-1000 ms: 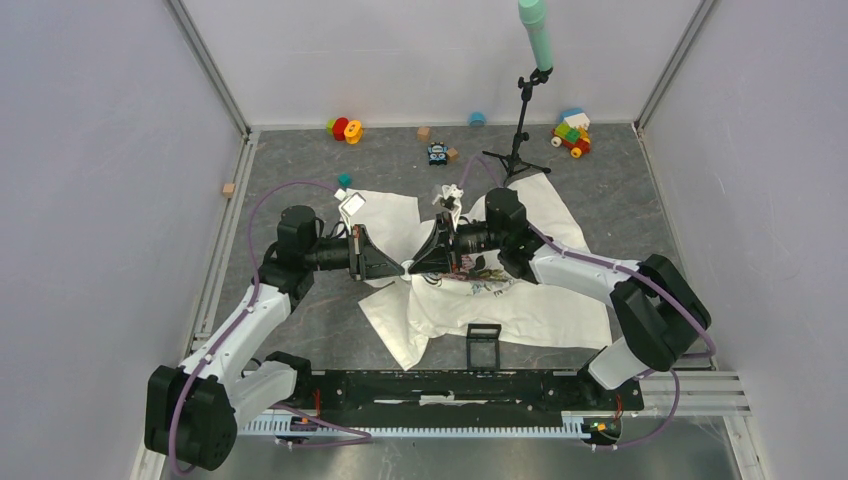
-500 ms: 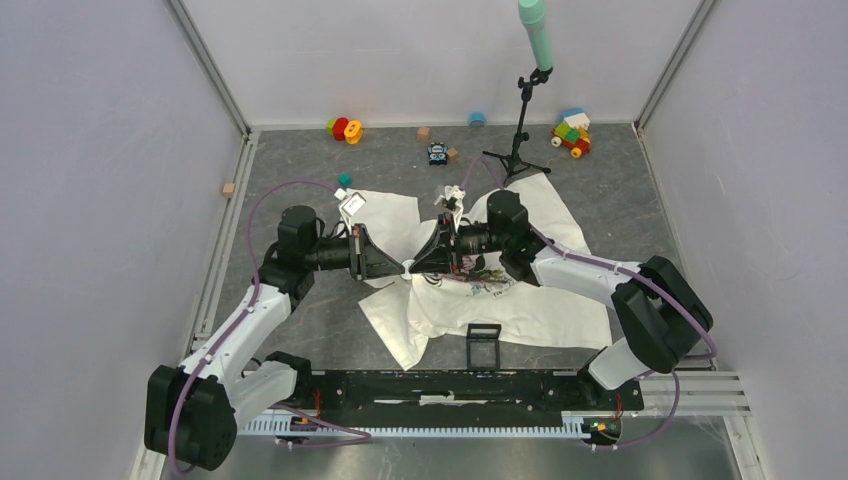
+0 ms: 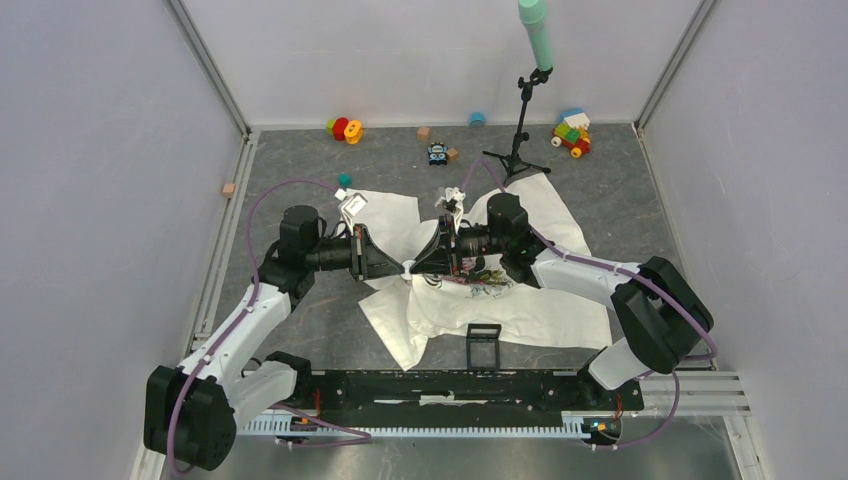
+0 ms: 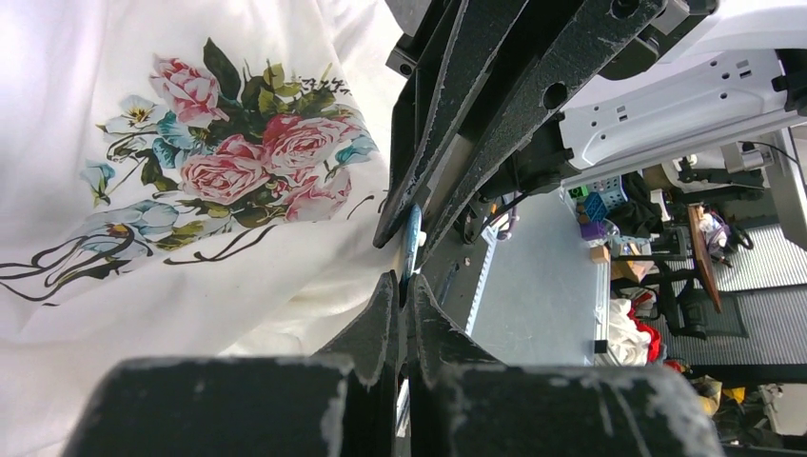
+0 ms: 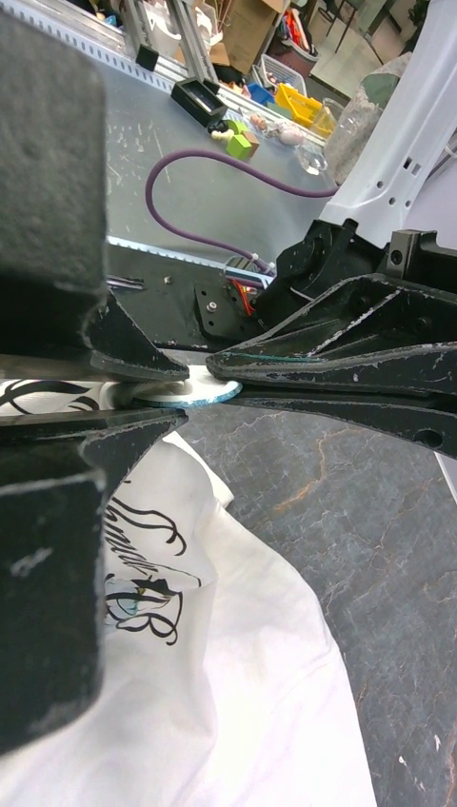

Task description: Pin the brooch onto the clothing

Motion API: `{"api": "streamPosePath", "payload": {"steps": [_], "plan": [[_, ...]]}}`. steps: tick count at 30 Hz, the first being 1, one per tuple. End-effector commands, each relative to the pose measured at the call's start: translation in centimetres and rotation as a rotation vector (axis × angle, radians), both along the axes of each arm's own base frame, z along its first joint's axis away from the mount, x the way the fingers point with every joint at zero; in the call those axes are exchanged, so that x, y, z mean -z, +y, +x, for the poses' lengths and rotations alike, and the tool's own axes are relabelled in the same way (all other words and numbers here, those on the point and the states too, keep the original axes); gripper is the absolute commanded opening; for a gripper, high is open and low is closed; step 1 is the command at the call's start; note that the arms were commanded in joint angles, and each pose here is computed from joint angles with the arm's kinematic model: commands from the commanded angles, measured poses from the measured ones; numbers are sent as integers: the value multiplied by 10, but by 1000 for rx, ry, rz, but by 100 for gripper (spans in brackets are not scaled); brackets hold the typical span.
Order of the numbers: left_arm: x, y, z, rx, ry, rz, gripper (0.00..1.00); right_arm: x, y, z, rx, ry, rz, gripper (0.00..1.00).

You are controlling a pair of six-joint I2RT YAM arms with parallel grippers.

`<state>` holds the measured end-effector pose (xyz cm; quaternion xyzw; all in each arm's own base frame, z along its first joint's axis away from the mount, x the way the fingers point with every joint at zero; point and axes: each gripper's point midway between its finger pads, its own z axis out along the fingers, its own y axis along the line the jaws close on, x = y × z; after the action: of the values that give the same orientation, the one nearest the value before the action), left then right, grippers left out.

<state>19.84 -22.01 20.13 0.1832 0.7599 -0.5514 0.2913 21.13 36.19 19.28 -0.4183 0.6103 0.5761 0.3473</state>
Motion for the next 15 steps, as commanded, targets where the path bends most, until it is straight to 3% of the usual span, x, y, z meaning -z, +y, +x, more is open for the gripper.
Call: {"api": "streamPosePath", "payload": {"steps": [1, 15], "plan": [[-23, 4, 3, 3, -75, -13, 2, 13, -12, 17, 88, -12, -43, 16], [-24, 9, 9, -35, -84, -11, 2, 23, -19, 30, 172, -40, -105, 16]]}}
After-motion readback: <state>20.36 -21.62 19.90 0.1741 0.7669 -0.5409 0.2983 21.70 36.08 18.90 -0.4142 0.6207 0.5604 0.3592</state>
